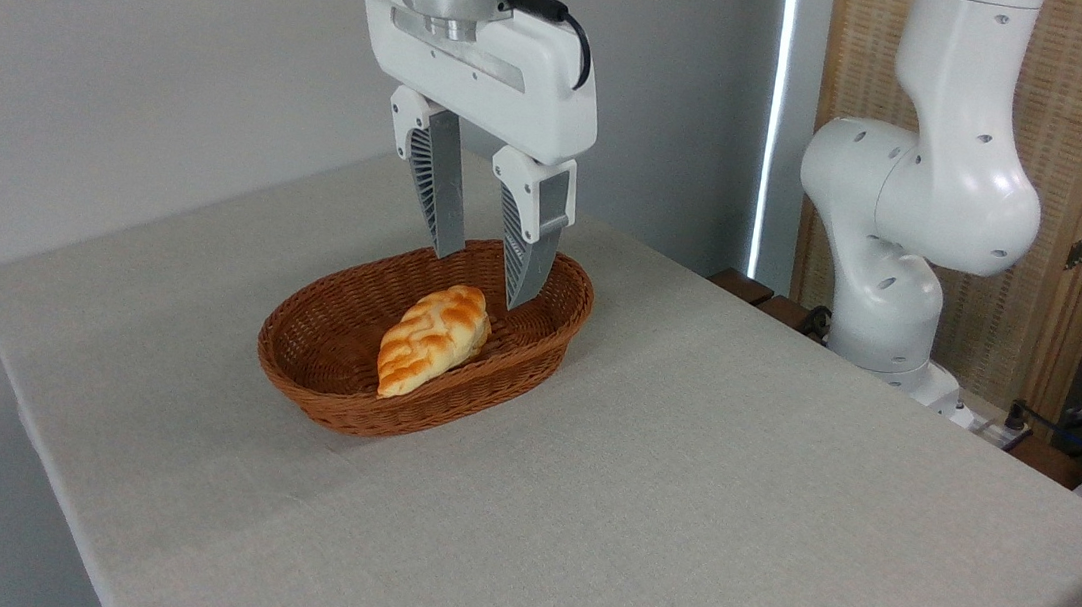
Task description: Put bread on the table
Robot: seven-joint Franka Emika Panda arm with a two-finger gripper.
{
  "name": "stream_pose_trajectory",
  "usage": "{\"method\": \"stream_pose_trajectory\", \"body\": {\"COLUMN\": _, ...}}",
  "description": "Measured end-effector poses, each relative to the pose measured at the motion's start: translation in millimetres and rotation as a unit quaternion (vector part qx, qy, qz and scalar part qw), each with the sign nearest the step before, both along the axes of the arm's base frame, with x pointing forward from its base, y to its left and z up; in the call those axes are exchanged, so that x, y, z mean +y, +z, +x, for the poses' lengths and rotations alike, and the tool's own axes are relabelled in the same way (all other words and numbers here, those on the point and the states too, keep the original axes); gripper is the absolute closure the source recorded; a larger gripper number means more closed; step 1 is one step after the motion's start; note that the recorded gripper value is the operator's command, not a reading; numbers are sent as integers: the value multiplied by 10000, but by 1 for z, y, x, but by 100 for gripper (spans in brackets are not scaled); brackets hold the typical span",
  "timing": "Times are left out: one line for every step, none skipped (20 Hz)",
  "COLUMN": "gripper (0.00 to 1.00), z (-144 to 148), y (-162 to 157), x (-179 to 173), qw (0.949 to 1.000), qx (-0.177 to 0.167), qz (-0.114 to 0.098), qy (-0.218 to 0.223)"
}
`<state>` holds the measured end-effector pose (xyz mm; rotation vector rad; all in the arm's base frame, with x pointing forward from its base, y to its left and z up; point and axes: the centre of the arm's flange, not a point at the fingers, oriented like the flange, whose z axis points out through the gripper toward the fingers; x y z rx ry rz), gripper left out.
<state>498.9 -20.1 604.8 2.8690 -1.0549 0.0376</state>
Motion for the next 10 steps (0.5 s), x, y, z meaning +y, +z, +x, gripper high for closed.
{"method": "stream_pose_trajectory", "body": {"gripper": 0, "z": 0, "y": 0, "x": 0, "qw": 10000, "qx": 16, "qz": 0, "qy": 22}}
{"method": "stream_pose_trajectory", "body": {"gripper": 0, "z": -1, "y": -1, "x": 0, "qw": 10000, "qx": 64, "qz": 2, "qy": 76}}
{"method": "stream_pose_trajectory", "body": {"gripper": 0, "z": -3, "y": -2, "x": -2, "qw": 9997, "qx": 131, "qz": 5, "qy": 182}}
{"method": "stream_pose_trajectory", "body": {"gripper": 0, "z": -4, "y": -3, "x": -6, "qw": 9993, "qx": 190, "qz": 10, "qy": 312}}
{"method": "stream_pose_trajectory", "body": {"gripper": 0, "z": -4, "y": -4, "x": -11, "qw": 9988, "qx": 227, "qz": 18, "qy": 431}}
{"method": "stream_pose_trajectory", "body": {"gripper": 0, "z": -5, "y": -5, "x": -17, "qw": 9980, "qx": 267, "qz": 28, "qy": 570}}
{"method": "stream_pose_trajectory", "body": {"gripper": 0, "z": -5, "y": -7, "x": -23, "qw": 9970, "qx": 305, "qz": 39, "qy": 706}}
{"method": "stream_pose_trajectory", "body": {"gripper": 0, "z": -6, "y": -9, "x": -28, "qw": 9958, "qx": 347, "qz": 51, "qy": 848}}
{"method": "stream_pose_trajectory", "body": {"gripper": 0, "z": -6, "y": -12, "x": -32, "qw": 9943, "qx": 386, "qz": 64, "qy": 992}}
{"method": "stream_pose_trajectory", "body": {"gripper": 0, "z": -6, "y": -14, "x": -35, "qw": 9928, "qx": 391, "qz": 69, "qy": 1132}}
